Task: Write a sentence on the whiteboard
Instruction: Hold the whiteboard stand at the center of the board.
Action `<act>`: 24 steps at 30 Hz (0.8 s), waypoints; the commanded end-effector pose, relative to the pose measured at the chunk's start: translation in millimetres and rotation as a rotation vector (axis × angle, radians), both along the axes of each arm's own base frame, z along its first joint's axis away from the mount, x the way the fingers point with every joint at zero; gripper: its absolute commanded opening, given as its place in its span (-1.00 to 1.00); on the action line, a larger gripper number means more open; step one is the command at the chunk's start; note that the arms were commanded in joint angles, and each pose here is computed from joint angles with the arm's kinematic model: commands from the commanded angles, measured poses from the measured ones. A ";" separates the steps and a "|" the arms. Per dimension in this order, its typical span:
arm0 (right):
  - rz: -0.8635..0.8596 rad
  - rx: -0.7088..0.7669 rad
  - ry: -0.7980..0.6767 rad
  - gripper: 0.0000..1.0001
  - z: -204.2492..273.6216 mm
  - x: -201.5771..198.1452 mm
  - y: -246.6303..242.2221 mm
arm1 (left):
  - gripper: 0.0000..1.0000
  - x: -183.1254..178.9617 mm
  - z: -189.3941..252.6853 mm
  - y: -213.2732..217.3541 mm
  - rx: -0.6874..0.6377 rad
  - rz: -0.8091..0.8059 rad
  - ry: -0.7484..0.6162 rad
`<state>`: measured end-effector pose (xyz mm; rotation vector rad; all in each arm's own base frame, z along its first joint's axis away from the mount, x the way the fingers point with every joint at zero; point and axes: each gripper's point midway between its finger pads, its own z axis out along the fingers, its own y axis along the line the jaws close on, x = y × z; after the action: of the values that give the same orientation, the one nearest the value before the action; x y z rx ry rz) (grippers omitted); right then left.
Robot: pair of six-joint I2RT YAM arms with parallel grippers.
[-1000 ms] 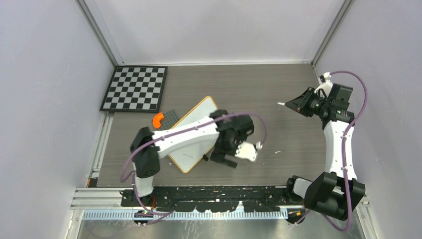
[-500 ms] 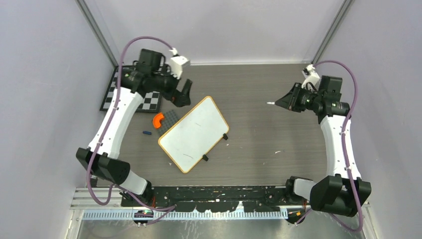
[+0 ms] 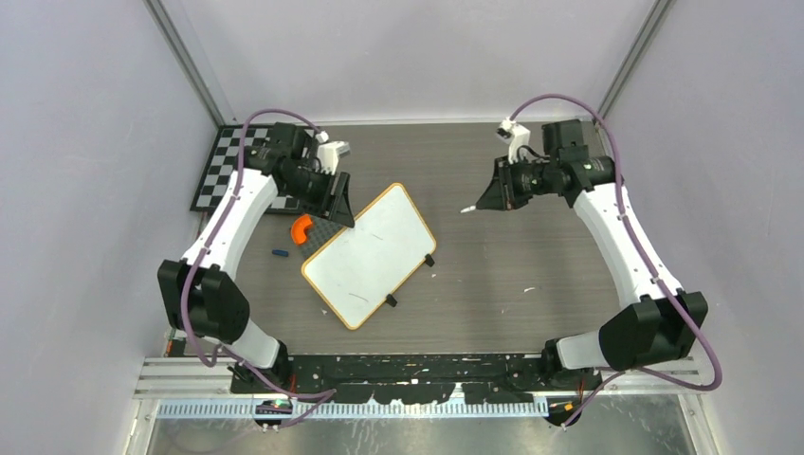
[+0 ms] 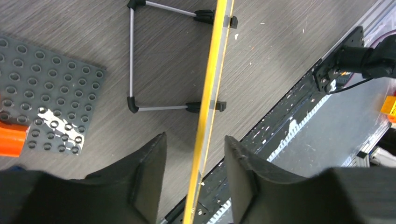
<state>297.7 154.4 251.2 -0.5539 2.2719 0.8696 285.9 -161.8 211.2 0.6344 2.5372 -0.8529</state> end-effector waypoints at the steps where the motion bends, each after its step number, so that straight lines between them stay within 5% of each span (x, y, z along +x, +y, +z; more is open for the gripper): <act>1: 0.144 -0.032 -0.069 -1.00 5.7 -6.4 27.9 | -0.15 7.0 -2.8 -8.5 -0.041 -0.024 0.034; 9: 0.264 -0.061 -0.069 -1.00 -3.4 -23.5 62.3 | -0.49 10.3 -2.4 -16.5 -0.082 -0.051 0.066; 14: 0.263 -0.090 -0.086 -0.99 -8.7 -26.6 70.9 | -0.97 14.7 7.1 -21.7 -0.121 -0.032 0.039; 24: 0.252 -0.155 -0.171 -1.00 -7.0 -29.1 86.1 | -1.00 28.3 29.0 -40.9 -0.195 -0.056 -0.040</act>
<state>261.5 235.2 223.4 -0.9730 2.2592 0.8114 301.1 -185.1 202.3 0.5984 2.5432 -1.0181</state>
